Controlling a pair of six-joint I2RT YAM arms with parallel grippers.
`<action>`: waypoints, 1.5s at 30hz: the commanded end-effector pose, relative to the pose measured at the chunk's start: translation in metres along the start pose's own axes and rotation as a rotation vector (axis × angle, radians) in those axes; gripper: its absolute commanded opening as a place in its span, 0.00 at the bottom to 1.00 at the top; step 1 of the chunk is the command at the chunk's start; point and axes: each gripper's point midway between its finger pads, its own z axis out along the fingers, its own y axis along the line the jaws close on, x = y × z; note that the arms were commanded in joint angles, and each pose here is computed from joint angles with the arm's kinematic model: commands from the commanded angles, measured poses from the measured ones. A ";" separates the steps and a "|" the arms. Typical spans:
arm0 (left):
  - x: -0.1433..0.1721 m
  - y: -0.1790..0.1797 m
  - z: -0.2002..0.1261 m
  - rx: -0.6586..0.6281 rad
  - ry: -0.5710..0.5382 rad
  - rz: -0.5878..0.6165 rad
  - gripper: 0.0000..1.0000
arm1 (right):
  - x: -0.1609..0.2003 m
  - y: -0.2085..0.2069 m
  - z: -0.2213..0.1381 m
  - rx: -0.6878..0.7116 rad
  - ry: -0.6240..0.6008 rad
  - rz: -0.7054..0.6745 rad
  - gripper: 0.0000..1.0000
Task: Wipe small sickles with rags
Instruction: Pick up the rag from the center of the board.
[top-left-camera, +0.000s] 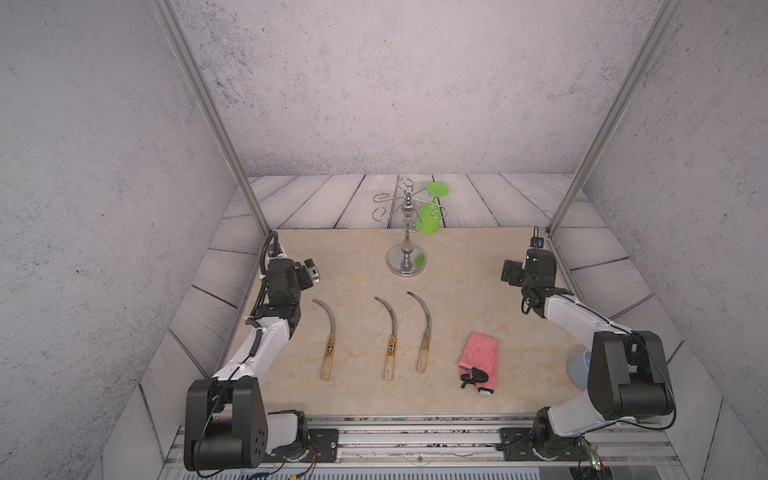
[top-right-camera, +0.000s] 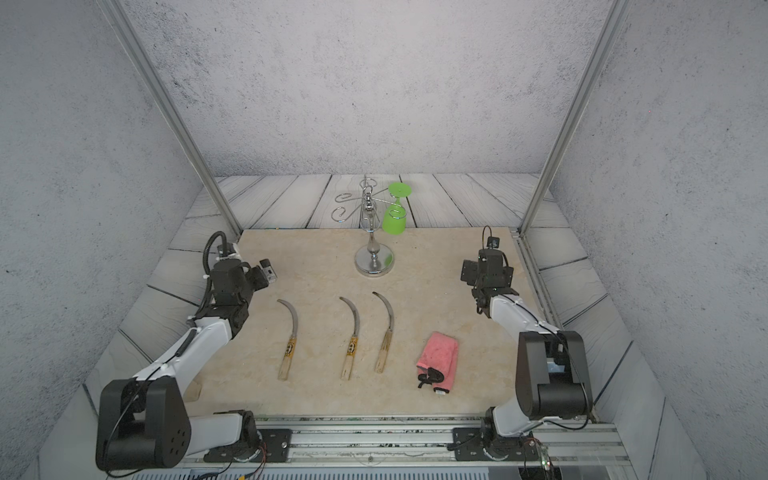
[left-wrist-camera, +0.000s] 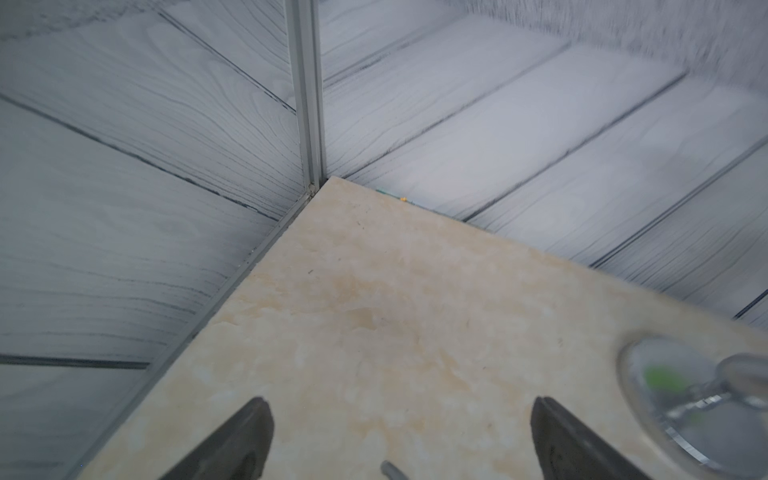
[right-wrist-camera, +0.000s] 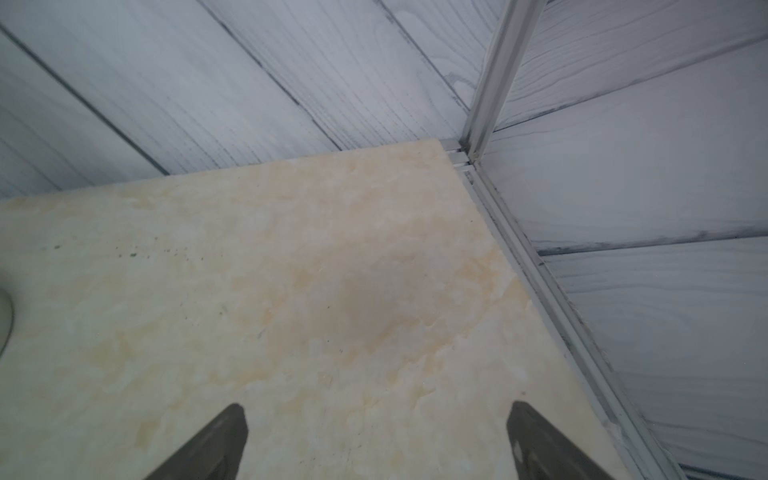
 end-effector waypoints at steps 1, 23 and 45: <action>0.072 0.034 -0.011 -0.123 0.260 -0.322 1.00 | 0.067 -0.030 -0.030 0.130 0.313 0.079 0.99; 0.145 -0.070 -0.136 0.304 0.529 0.057 1.00 | 0.180 0.013 -0.186 -0.120 0.797 0.196 1.00; 0.182 -0.073 -0.171 0.367 0.676 0.165 1.00 | 0.254 0.060 -0.167 -0.152 0.983 0.109 0.89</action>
